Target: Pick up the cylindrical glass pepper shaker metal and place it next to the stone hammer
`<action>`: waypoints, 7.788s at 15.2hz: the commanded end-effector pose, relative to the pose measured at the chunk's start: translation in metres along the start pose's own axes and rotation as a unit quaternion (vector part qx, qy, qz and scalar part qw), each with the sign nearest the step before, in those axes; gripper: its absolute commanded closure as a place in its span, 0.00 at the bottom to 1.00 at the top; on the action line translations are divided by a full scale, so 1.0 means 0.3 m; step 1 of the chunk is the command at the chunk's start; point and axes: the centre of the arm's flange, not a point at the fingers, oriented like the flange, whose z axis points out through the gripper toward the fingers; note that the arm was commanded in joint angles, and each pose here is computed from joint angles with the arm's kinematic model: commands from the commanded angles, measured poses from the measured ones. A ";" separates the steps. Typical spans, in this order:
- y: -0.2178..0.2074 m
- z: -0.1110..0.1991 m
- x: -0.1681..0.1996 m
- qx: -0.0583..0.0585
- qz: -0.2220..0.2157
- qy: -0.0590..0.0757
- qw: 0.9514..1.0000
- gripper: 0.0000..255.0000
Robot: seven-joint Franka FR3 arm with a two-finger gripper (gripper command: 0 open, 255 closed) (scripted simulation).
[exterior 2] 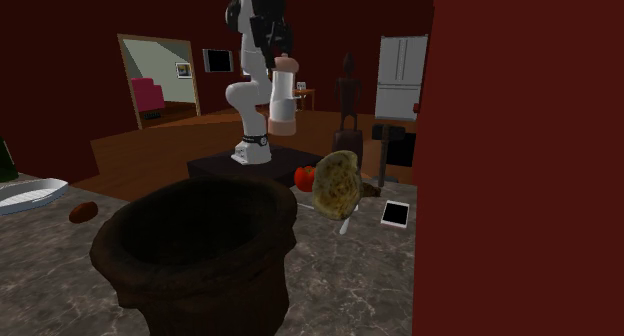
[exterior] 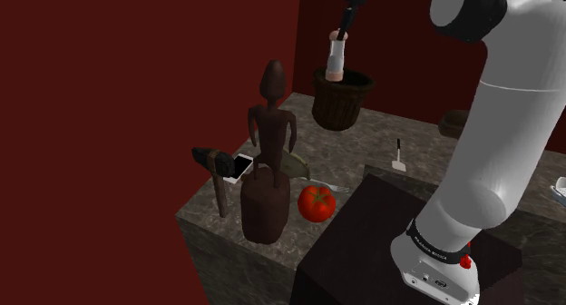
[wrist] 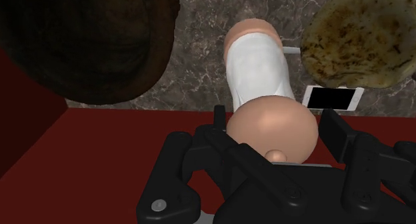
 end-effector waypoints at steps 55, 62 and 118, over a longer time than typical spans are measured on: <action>-1.565 0.422 0.586 0.000 0.000 0.000 1.000 1.00; -1.565 0.544 0.567 0.000 0.000 0.000 1.000 1.00; -1.405 0.831 0.680 0.147 0.187 -0.034 0.971 0.00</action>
